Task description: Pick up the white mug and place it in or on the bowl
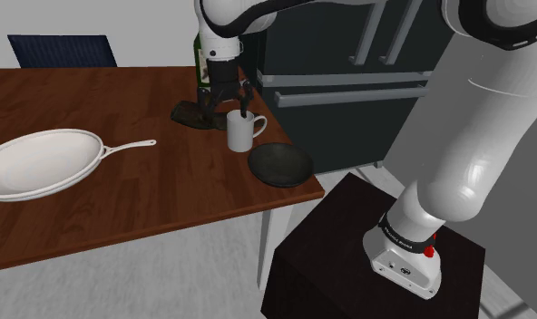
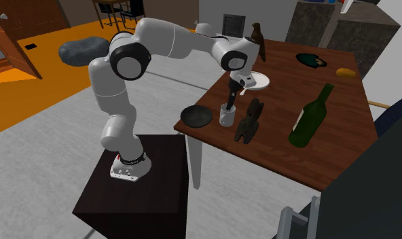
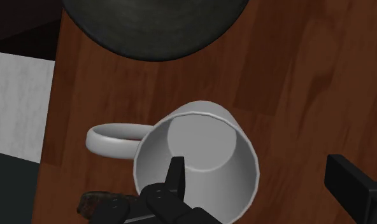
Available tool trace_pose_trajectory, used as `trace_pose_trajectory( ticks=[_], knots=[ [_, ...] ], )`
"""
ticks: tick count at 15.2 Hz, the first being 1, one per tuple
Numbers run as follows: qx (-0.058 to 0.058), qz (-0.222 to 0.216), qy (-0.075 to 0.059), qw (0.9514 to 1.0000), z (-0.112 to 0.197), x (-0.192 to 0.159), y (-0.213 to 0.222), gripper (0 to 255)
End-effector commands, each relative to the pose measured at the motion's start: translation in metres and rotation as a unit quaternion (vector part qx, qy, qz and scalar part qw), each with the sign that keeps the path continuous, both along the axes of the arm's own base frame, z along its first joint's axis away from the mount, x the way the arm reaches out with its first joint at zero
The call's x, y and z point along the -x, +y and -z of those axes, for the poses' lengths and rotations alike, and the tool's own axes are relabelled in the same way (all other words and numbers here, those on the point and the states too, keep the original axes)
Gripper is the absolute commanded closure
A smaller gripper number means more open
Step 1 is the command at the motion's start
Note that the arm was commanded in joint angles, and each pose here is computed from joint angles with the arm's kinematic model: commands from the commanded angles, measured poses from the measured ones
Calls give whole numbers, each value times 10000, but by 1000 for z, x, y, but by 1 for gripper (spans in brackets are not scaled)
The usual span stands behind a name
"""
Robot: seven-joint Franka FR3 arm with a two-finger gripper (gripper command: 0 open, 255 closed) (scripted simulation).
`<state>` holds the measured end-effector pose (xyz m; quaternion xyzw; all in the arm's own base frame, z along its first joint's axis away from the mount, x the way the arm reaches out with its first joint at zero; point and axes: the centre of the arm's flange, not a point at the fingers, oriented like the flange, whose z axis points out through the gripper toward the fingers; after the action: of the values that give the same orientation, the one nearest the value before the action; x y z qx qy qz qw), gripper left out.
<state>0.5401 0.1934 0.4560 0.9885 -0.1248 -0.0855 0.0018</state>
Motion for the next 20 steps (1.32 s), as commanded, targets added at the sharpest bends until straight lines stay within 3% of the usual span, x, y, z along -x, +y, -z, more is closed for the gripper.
trace_pose_trajectory(
  ticks=[1,3,11,12,20],
  knots=[
    [-1,2,-2,10000,12,2,0,0],
    [-1,2,-2,10000,26,4,0,0],
    [-1,2,-1,10000,26,4,0,0],
    [-1,2,-1,10000,26,4,0,255],
    [-1,2,-1,10000,26,4,0,255]
  ],
)
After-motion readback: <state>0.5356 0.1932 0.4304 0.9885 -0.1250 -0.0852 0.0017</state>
